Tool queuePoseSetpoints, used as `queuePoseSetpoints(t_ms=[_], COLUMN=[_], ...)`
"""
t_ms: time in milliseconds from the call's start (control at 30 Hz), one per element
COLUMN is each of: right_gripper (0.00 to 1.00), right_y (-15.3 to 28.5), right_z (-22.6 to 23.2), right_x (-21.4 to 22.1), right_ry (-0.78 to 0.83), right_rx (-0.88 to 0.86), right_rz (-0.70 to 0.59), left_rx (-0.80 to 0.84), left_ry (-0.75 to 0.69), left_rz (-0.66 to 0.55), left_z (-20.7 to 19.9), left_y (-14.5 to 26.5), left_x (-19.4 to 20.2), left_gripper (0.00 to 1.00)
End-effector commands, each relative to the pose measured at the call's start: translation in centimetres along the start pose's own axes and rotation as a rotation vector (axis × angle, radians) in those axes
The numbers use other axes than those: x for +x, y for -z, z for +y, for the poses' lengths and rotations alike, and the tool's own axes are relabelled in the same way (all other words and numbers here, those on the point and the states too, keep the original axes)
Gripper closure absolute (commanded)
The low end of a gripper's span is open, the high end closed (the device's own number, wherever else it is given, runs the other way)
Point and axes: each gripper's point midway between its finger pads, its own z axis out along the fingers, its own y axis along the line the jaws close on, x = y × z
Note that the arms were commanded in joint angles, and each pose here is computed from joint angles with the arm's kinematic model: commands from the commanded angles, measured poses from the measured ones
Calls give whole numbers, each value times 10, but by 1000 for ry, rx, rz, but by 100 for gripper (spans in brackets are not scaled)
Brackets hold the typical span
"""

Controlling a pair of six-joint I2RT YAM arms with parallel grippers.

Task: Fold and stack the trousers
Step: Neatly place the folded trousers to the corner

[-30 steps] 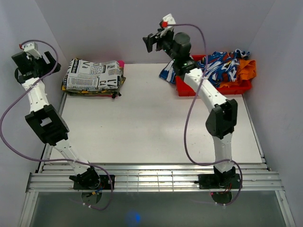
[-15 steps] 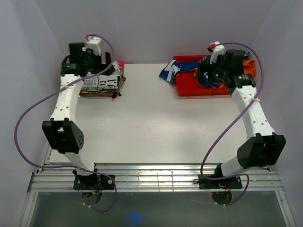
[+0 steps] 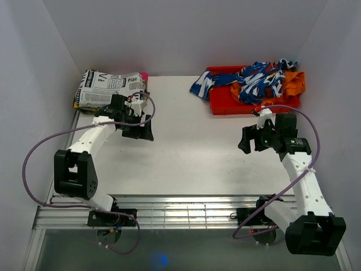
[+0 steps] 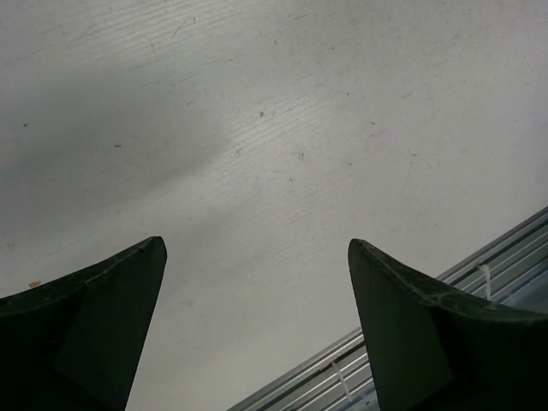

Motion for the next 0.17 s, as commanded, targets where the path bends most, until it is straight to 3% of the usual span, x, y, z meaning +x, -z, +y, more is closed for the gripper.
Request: queuePoseSetpoints(t_ms=[0, 133], right_gripper=[10, 10], right_y=[8, 12], right_z=[-6, -9], right_x=[-12, -10], right_ry=[2, -29], right_rx=[7, 4], right_rz=[-66, -71], left_rx=[9, -21], left_ry=[-58, -75], left_rz=[-141, -165], left_z=[-16, -14], left_y=[30, 38], left_x=[-23, -27], left_gripper=[2, 2])
